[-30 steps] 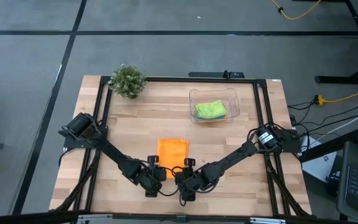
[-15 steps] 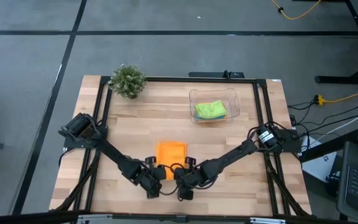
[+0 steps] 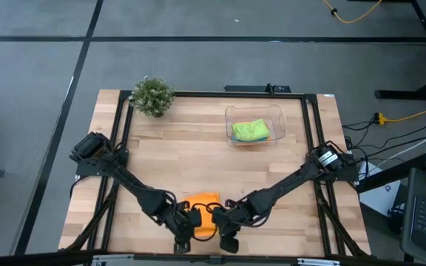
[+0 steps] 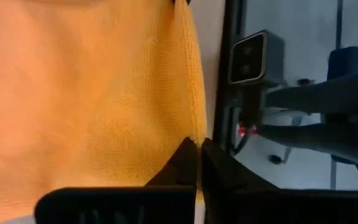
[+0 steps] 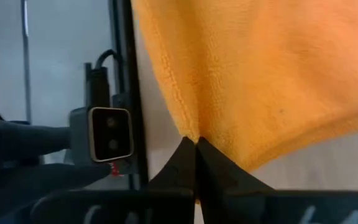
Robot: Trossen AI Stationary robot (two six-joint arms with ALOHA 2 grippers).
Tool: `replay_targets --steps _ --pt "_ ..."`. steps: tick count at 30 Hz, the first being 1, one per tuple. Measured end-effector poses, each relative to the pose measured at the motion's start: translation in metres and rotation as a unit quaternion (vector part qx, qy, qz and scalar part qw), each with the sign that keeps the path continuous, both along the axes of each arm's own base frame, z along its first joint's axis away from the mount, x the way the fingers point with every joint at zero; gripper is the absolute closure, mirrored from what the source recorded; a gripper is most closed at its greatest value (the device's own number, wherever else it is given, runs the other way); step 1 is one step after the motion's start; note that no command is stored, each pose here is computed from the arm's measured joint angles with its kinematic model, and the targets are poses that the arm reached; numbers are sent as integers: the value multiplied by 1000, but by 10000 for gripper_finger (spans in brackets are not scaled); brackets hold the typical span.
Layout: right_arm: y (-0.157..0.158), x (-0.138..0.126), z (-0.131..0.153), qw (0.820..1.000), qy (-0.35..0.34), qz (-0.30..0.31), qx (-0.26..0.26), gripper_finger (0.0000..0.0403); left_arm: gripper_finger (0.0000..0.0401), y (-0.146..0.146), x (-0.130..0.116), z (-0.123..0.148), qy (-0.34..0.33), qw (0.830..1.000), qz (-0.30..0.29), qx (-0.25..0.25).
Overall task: Fold microfiber towels
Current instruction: Fold the orange microfiber cloth
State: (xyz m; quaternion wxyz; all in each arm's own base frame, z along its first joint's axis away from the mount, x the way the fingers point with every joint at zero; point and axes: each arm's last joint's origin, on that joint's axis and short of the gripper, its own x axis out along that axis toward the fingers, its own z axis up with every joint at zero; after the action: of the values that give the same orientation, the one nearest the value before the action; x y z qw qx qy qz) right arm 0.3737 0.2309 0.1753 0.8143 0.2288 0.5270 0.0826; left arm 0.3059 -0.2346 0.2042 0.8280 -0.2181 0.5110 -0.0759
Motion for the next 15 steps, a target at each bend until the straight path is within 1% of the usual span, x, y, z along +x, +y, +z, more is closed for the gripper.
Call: replay_targets --steps 4,9,15 --pt "-1 -2 11 1000 -8 -3 7 402 401 0 2 12 7 1000 -2 9" --pt "-9 2 13 1000 -21 -5 -11 402 401 4 -3 10 32 999 7 42" --pt "-20 7 12 998 -34 -20 -47 403 401 7 -4 9 32 997 20 65"
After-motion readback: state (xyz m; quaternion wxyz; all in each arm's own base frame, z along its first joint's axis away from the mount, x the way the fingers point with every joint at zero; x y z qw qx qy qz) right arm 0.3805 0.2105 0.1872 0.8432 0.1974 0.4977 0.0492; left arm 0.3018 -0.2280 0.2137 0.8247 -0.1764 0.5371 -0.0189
